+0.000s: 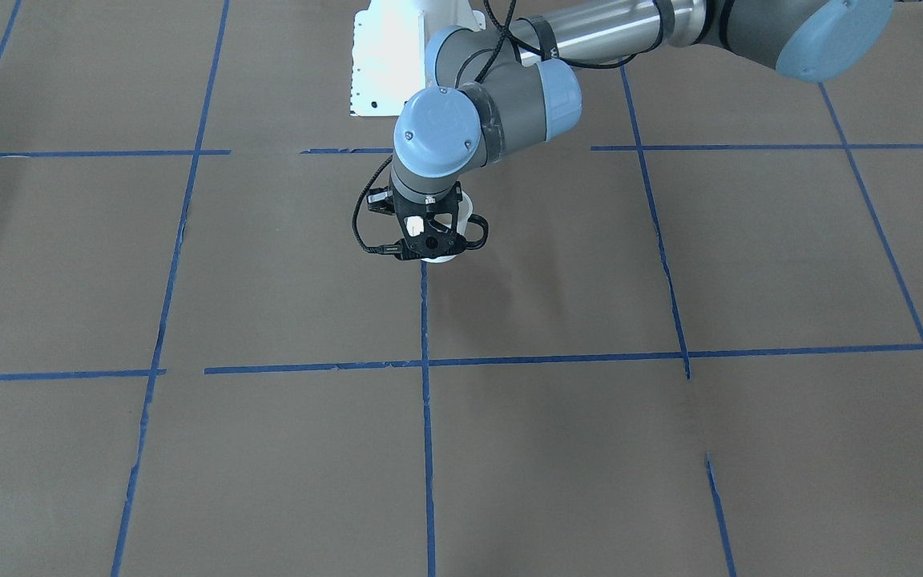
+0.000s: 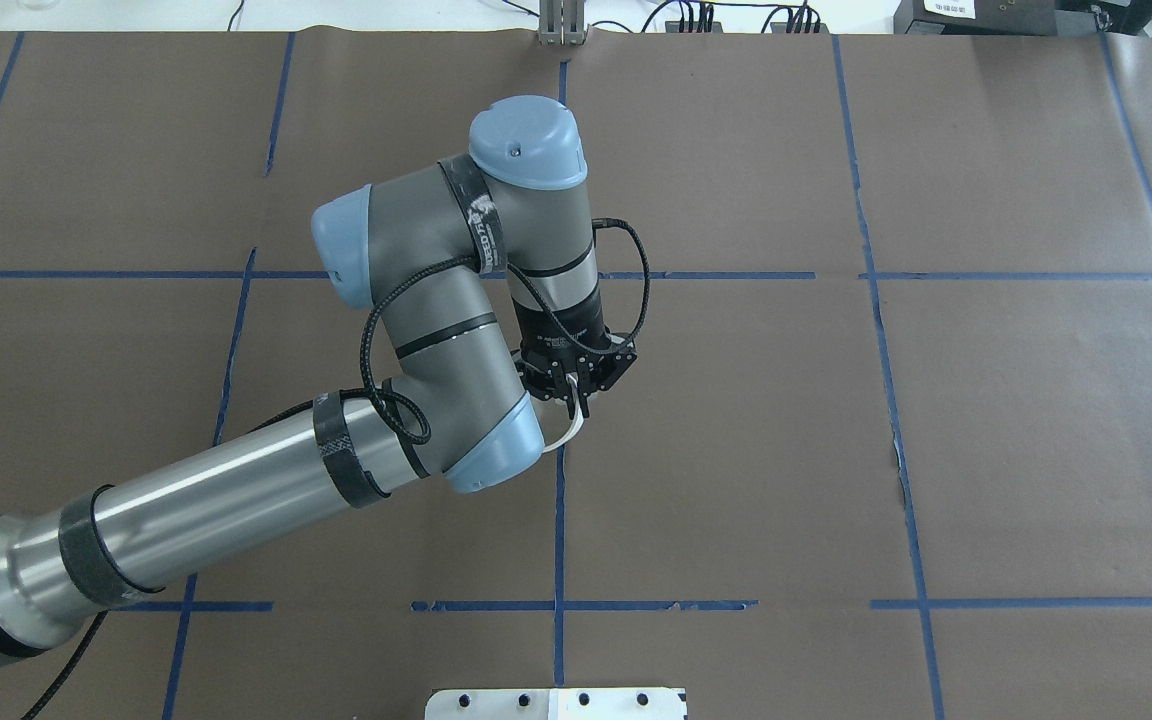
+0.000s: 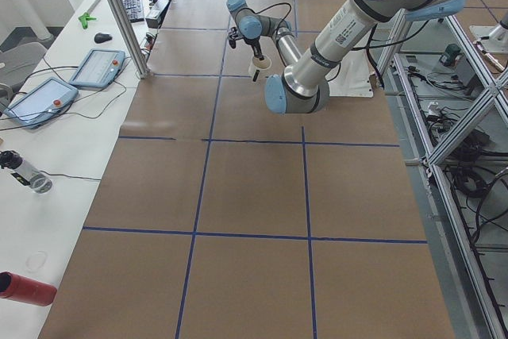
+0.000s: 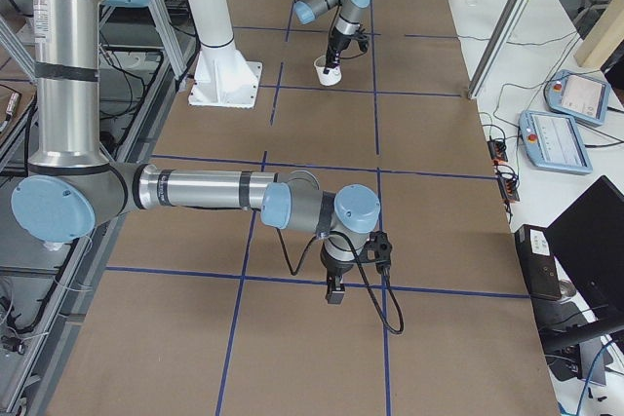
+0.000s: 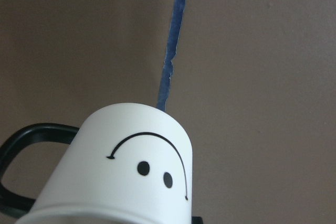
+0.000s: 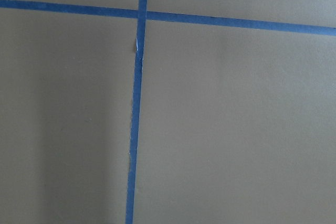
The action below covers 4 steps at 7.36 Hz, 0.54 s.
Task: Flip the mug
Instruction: 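Lift the mug with the left gripper and rotate it upright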
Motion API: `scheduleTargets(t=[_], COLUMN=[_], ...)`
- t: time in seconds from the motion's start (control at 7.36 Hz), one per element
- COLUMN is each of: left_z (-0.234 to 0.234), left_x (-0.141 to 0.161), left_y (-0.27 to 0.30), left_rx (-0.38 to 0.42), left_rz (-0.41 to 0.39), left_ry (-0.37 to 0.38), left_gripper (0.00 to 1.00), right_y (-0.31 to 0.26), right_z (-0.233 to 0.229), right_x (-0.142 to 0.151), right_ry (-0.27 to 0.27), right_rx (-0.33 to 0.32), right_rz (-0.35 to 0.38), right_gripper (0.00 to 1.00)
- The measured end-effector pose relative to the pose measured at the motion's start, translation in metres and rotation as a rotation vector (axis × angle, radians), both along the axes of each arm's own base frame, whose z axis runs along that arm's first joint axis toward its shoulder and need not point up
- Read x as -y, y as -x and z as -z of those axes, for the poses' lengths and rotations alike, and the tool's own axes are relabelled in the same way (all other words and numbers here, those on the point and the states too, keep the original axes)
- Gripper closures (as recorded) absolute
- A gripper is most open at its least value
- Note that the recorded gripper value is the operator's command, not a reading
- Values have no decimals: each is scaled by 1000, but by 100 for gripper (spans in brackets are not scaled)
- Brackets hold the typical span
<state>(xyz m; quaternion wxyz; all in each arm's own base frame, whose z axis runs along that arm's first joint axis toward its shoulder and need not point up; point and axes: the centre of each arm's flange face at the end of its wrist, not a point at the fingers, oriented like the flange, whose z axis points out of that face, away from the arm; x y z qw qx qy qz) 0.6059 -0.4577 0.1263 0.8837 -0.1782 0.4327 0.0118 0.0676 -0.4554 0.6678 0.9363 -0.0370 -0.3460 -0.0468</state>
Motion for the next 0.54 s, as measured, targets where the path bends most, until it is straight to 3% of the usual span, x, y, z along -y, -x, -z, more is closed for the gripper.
scheduleTargets(t=[0.14,0.27,0.41,0.54], left_z=[-5,-6,-4,-1], left_x=[-11,-19,-23,-26], left_y=[-8,-14,-17,-18], left_rx=[6,8,6,2], left_rz=[-19,-30,-35,-39], left_ry=[6,11,13,14], left_gripper=[69,50,44,26], right_y=[0,0,0,0], right_z=[0,0,0,0], right_x=[0,0,0,0], right_ry=[0,0,0,0], right_rx=[0,0,0,0], right_rz=[0,0,0,0], right_gripper=[0,0,0,0])
